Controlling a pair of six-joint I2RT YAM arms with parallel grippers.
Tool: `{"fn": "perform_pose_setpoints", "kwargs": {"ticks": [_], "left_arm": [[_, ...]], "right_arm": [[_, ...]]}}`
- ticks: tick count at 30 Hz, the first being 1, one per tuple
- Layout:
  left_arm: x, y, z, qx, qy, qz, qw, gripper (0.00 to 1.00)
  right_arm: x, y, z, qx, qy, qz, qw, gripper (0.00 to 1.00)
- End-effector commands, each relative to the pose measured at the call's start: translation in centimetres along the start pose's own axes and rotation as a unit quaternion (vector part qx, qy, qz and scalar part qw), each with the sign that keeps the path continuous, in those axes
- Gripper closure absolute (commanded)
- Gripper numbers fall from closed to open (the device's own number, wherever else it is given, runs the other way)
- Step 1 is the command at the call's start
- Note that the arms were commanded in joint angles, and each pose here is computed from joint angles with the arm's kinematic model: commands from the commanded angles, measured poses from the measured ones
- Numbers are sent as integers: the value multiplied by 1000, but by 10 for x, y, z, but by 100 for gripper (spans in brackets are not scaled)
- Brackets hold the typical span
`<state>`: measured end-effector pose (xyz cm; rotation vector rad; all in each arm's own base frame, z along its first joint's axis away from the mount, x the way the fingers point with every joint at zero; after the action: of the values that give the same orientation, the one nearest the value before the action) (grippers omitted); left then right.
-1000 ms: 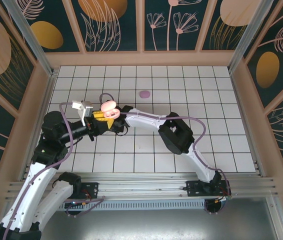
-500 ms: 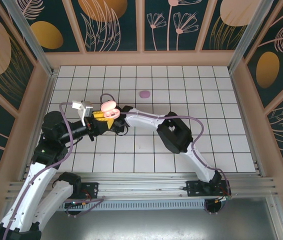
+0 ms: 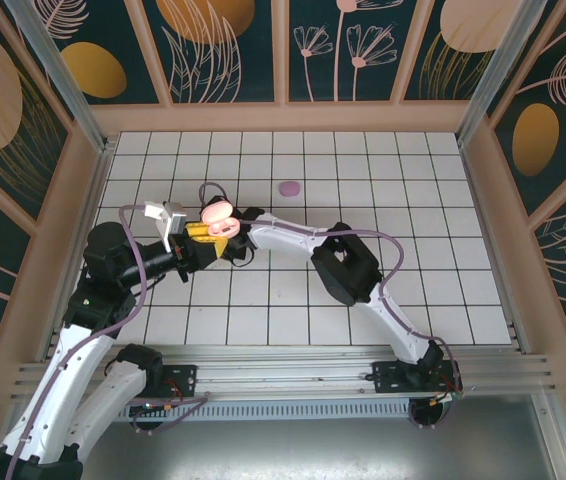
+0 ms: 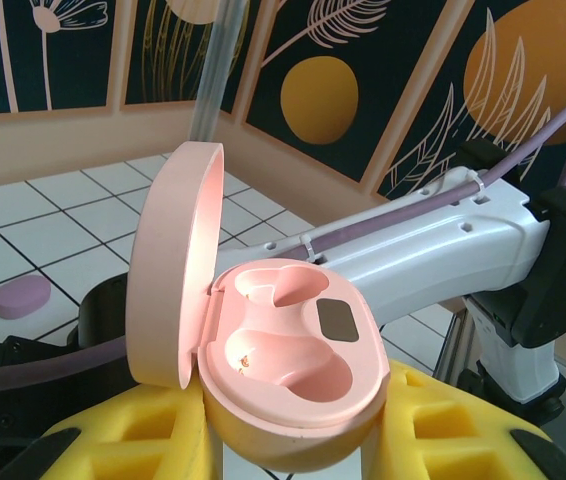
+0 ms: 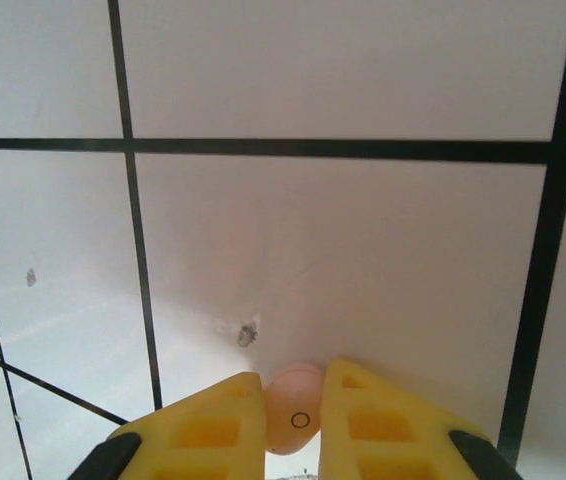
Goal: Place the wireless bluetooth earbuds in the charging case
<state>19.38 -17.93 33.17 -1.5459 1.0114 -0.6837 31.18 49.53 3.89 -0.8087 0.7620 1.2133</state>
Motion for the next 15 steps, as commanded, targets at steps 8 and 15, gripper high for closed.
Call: {"fn": "perform_pose_setpoints", "kwargs": {"ticks": [8, 15], "left_arm": [[0, -6, 1, 15, -5, -3, 1000, 79], [5, 1, -1, 24, 21, 1, 999, 79]], "right_arm": [[-10, -23, -5, -18, 3, -11, 1000, 91], [-54, -43, -29, -26, 16, -42, 999, 91]]}}
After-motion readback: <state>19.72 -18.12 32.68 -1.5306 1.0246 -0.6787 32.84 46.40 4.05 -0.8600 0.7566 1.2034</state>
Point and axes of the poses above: each hand's point on the last joint's axis, 136 mm out from that joint toward the fingers, its own x axis out along the fingers, its own z axis along the line the jaws close on, y = z × x, the point moved 1 cm from there along -x, back along the fingers, and after that the axes turned 7 degrees about x, right-handed, at the moved point
